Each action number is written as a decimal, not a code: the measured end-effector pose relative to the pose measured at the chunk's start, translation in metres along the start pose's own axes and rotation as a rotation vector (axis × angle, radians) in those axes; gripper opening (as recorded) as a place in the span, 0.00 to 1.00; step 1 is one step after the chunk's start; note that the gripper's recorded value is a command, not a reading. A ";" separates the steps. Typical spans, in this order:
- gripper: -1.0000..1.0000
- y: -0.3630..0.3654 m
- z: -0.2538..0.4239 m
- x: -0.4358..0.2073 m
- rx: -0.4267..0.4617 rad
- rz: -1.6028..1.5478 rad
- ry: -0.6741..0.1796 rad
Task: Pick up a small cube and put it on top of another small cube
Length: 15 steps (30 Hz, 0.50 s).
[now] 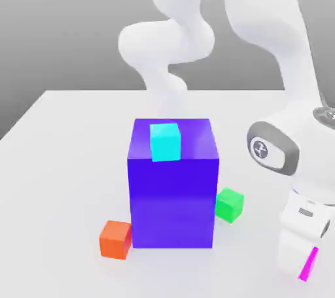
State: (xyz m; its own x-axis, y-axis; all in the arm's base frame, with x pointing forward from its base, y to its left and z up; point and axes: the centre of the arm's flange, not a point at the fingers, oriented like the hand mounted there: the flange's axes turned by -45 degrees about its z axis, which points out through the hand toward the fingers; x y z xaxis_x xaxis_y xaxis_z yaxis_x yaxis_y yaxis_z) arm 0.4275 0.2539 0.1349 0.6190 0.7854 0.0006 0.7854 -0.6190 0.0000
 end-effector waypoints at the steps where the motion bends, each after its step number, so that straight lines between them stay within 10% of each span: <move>1: 0.00 0.000 0.000 0.000 0.000 0.000 0.000; 15: 0.00 -0.011 -0.091 -0.071 -0.040 -0.219 -0.025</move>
State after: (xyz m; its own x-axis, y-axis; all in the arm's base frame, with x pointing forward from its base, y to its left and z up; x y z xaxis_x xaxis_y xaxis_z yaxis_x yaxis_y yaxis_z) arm 0.3748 0.2049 0.2263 0.4339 0.9005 -0.0289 0.9007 -0.4328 0.0372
